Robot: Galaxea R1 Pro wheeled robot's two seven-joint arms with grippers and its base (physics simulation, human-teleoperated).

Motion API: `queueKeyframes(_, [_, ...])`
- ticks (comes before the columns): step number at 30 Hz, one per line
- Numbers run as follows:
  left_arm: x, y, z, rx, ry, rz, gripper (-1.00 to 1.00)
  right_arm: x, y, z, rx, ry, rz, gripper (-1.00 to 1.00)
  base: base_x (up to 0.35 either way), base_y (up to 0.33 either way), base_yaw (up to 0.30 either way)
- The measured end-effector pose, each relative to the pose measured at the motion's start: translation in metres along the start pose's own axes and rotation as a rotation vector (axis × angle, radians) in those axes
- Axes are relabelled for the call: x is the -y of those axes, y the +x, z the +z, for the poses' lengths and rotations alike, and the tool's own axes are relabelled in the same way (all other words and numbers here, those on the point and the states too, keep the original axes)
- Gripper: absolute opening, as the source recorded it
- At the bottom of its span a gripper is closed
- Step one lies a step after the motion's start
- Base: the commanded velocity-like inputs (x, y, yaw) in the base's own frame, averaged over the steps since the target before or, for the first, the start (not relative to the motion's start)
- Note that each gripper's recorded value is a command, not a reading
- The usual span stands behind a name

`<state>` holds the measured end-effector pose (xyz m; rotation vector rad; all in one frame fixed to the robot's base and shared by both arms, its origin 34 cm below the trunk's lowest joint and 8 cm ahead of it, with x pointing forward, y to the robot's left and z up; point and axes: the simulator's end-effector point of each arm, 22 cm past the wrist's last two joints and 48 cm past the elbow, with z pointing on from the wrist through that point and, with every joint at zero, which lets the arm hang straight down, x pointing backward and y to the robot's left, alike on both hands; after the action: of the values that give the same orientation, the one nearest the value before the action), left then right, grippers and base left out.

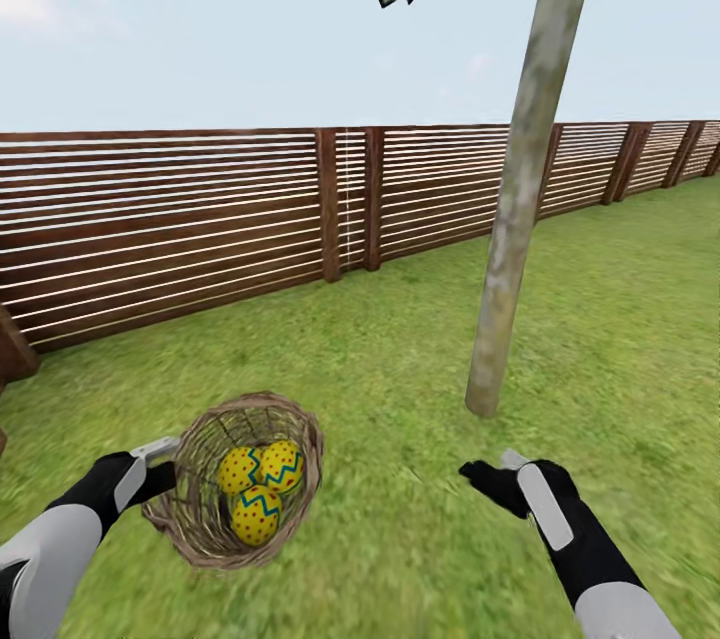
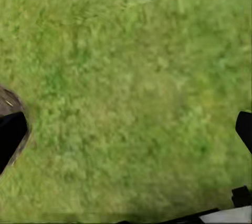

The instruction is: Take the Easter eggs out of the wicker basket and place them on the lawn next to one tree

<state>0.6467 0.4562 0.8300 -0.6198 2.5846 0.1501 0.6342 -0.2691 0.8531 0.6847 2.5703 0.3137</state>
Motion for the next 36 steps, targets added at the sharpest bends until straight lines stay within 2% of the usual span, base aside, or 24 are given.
queueKeyframes(1, [0.001, 0.003, 0.001, -0.013, 0.002, 0.023, -1.0, -0.004, 0.0, -0.001, -0.013, -0.025, 0.01, 1.0, 0.0, 0.0, 0.0])
queueKeyframes(2, [0.007, 0.004, -0.001, -0.025, 0.03, 0.042, -1.0, -0.015, -0.004, -0.005, -0.011, -0.082, 0.018, 1.0, 0.0, 0.0, 0.0])
queueKeyframes(3, [0.018, 0.006, -0.002, -0.039, 0.079, 0.022, -1.0, -0.022, -0.005, -0.008, -0.012, -0.117, 0.023, 1.0, 0.0, 0.0, 0.0])
queueKeyframes(4, [0.027, 0.006, -0.005, -0.057, 0.126, -0.025, -1.0, -0.025, -0.004, -0.009, -0.024, -0.133, 0.023, 1.0, 0.0, 0.0, 0.0])
queueKeyframes(5, [0.028, 0.007, -0.006, -0.07, 0.14, -0.041, -1.0, -0.028, -0.003, -0.012, -0.047, -0.145, 0.017, 1.0, 0.0, 0.0, 0.0])
queueKeyframes(7, [0.021, 0.013, -0.005, -0.087, 0.101, 0.026, -1.0, -0.032, -0.004, -0.017, -0.094, -0.169, 0.016, 1.0, 0.0, 0.0, 0.0])
queueKeyframes(8, [0.019, 0.014, -0.005, -0.091, 0.093, 0.038, -1.0, -0.031, -0.005, -0.019, -0.108, -0.189, 0.035, 1.0, 0.0, 0.0, 0.0])
queueKeyframes(11, [0.026, 0.014, -0.006, -0.098, 0.125, -0.01, -1.0, -0.032, -0.006, -0.029, -0.15, -0.277, 0.12, 1.0, 0.0, 0.0, 0.0])
queueKeyframes(12, [0.025, 0.014, -0.006, -0.098, 0.122, -0.004, -1.0, -0.03, -0.008, -0.031, -0.153, -0.296, 0.147, 1.0, 0.0, 0.0, 0.0])
queueKeyframes(14, [0.022, 0.015, -0.006, -0.099, 0.11, 0.018, -1.0, -0.027, -0.009, -0.032, -0.149, -0.31, 0.173, 1.0, 0.0, 0.0, 0.0])
queueKeyframes(18, [0.025, 0.014, -0.006, -0.096, 0.122, 0.001, -1.0, -0.03, -0.008, -0.033, -0.152, -0.335, 0.194, 1.0, 0.048, 0.0, 0.0])
queueKeyframes(24, [0.027, 0.015, -0.007, -0.098, 0.121, 0.009, -1.0, -0.031, -0.008, -0.034, -0.152, -0.336, 0.195, 1.0, 0.286, -0.048, 0.0])
queueKeyframes(36, [0.031, 0.017, -0.006, -0.1, 0.125, 0.011, -1.0, -0.029, -0.008, -0.033, -0.148, -0.331, 0.196, 1.0, 0.207, -0.221, 0.0])
